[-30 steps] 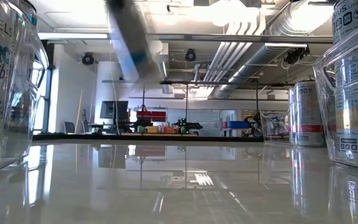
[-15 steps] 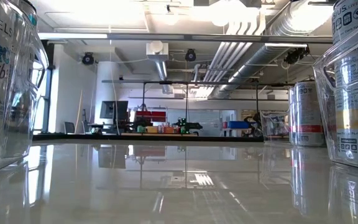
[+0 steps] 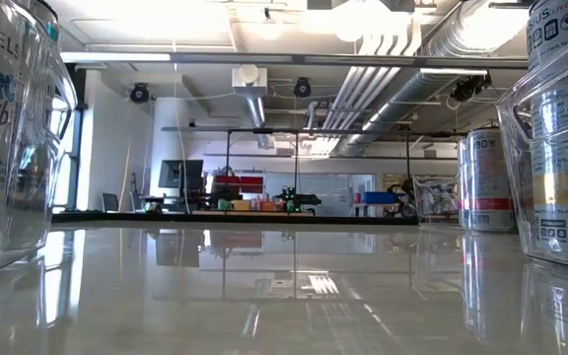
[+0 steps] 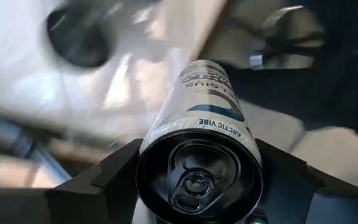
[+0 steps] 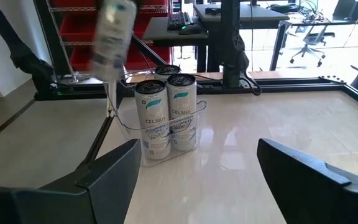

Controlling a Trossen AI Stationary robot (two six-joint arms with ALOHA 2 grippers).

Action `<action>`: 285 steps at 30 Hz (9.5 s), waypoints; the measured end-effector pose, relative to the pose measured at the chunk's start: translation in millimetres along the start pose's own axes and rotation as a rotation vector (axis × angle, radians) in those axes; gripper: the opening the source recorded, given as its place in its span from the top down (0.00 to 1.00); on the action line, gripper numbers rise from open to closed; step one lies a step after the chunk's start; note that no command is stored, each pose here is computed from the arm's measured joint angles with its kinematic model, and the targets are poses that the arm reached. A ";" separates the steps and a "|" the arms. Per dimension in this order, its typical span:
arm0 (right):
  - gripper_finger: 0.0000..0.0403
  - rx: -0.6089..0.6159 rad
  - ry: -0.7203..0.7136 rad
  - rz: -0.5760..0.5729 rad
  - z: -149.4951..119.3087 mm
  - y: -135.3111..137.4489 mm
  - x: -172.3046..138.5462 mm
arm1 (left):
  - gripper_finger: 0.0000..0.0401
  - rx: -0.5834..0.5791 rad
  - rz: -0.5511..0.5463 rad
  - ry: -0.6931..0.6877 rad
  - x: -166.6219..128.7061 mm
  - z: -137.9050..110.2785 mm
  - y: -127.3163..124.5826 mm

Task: Sort soda cans
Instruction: Put the white-blue soda can into the bottom left transparent bin, then move the bottom left transparent bin, then adjust the white-blue soda can in the bottom left transparent bin

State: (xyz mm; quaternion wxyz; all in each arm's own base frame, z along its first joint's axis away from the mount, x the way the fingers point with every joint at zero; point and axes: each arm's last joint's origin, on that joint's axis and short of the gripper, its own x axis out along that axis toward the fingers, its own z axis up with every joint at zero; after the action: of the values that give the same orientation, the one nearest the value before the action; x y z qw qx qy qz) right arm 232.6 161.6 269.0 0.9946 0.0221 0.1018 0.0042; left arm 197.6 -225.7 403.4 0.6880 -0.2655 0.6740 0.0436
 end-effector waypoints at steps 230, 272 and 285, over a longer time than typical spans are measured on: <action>0.21 -0.228 0.182 0.262 2.0 51.9 63.3 | 0.81 -0.340 0.888 -0.207 169.6 91.7 112.5; 0.21 -0.118 0.238 0.303 4.3 26.4 79.9 | 0.67 -0.193 0.766 -0.388 123.6 58.3 104.8; 0.21 -0.170 0.204 0.185 17.6 32.5 54.5 | 0.67 -0.061 0.720 -0.512 120.7 22.8 90.4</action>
State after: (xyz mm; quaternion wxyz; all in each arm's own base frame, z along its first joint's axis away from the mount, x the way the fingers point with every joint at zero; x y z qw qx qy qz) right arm 289.4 194.0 276.6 0.9727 -0.0532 0.1993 0.1067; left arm 191.0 -174.7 259.9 0.7655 -0.0146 0.5298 0.3649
